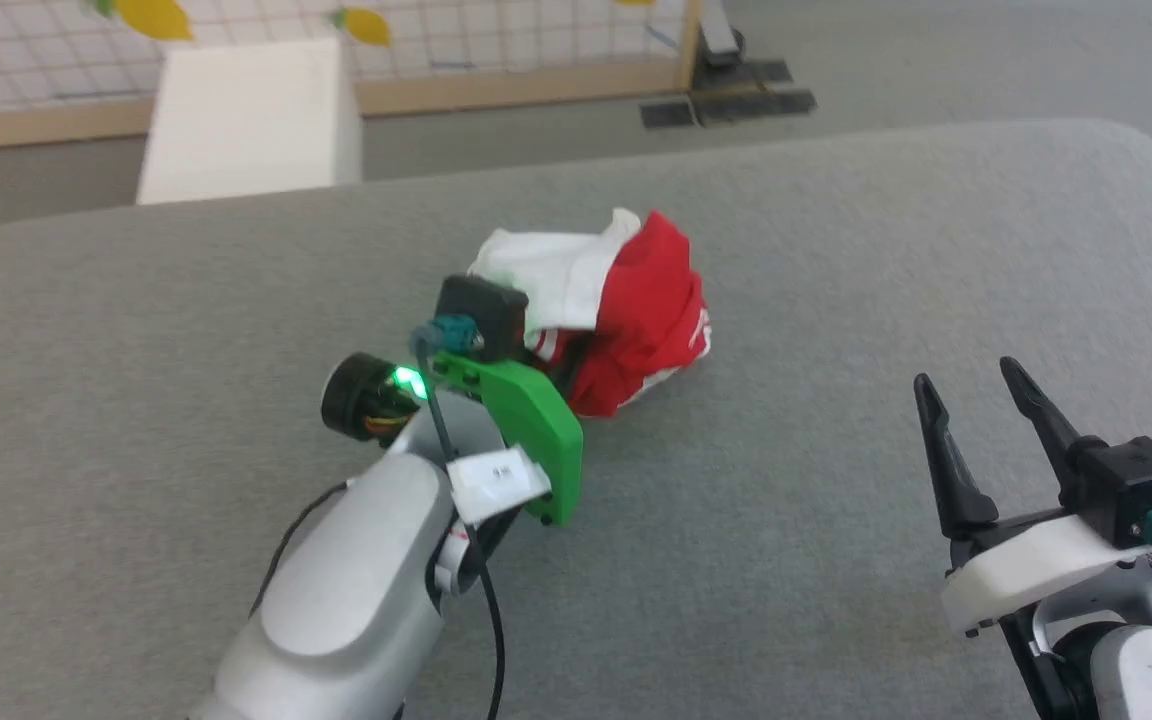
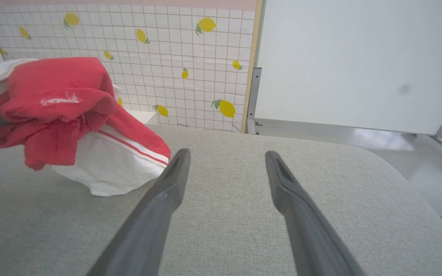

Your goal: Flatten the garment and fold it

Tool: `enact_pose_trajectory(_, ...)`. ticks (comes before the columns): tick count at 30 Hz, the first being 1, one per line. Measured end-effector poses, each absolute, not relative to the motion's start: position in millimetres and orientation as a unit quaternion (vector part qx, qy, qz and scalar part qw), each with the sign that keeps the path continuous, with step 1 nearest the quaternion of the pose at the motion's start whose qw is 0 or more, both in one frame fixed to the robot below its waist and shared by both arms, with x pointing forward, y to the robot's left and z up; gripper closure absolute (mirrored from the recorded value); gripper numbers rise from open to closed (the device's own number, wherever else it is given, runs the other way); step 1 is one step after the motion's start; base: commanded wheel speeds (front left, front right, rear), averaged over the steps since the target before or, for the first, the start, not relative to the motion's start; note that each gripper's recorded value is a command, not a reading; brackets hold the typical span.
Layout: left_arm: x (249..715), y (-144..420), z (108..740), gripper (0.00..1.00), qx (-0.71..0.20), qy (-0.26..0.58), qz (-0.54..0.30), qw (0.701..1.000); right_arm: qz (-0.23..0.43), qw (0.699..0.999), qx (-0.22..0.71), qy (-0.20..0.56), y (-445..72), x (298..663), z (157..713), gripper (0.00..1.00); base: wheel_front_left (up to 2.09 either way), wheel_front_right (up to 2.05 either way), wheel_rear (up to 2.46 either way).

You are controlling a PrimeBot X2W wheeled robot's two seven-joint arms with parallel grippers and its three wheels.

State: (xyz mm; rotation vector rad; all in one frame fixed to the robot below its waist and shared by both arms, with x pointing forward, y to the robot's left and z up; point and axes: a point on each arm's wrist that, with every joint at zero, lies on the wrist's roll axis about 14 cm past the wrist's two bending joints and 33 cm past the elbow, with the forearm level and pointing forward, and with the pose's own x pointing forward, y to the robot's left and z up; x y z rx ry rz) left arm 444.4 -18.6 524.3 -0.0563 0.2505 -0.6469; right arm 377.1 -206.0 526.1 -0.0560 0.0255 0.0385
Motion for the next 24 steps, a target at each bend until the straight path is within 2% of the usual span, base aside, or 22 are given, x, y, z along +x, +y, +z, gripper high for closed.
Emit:
enact_pose_trajectory(4, 440.6, -26.9, 472.5, 1.0, 0.006, 0.177, -0.33, 0.927, 0.003, 0.999, -0.029, 0.031, -215.0, 375.0, 512.3, 0.0, 0.0, 0.0, 0.0)
enact_pose_trajectory(5, 437.5, -27.1, 456.5, 0.9, 0.013, 0.197, -0.332, 0.922, -0.001, 0.999, -0.029, 0.038, -217.3, 374.4, 507.6, 0.0, 0.0, 0.0, 0.0)
enact_pose_trajectory(6, 433.9, -27.7, 442.8, 0.15, 0.019, 0.214, -0.337, 0.917, -0.005, 0.999, -0.029, 0.045, -219.3, 373.7, 503.2, 0.0, 0.0, 0.0, 0.0)
enact_pose_trajectory(7, 431.7, -27.3, 433.0, 0.0, 0.023, 0.229, -0.338, 0.913, -0.007, 0.998, -0.029, 0.05, -220.7, 373.1, 500.0, 0.0, 0.0, 0.0, 0.0)
enact_pose_trajectory(10, 427.7, -29.8, 416.4, 0.0, 0.024, 0.249, -0.346, 0.904, -0.015, 0.998, -0.029, 0.062, -224.6, 371.9, 491.3, 0.0, 0.0, 0.0, 0.0)
enact_pose_trajectory(15, 429.0, -27.4, 422.3, 0.0, 0.018, 0.236, -0.344, 0.909, -0.013, 0.997, -0.026, 0.07, -222.8, 371.3, 485.9, 0.0, 0.0, 0.0, 0.0)
enact_pose_trajectory(24, 437.0, 1.3, 480.9, 0.0, 0.001, 0.153, -0.3, 0.942, 0.012, 0.998, -0.027, 0.062, -211.0, 369.9, 496.1, 0.0, 0.0, 0.0, 0.0)
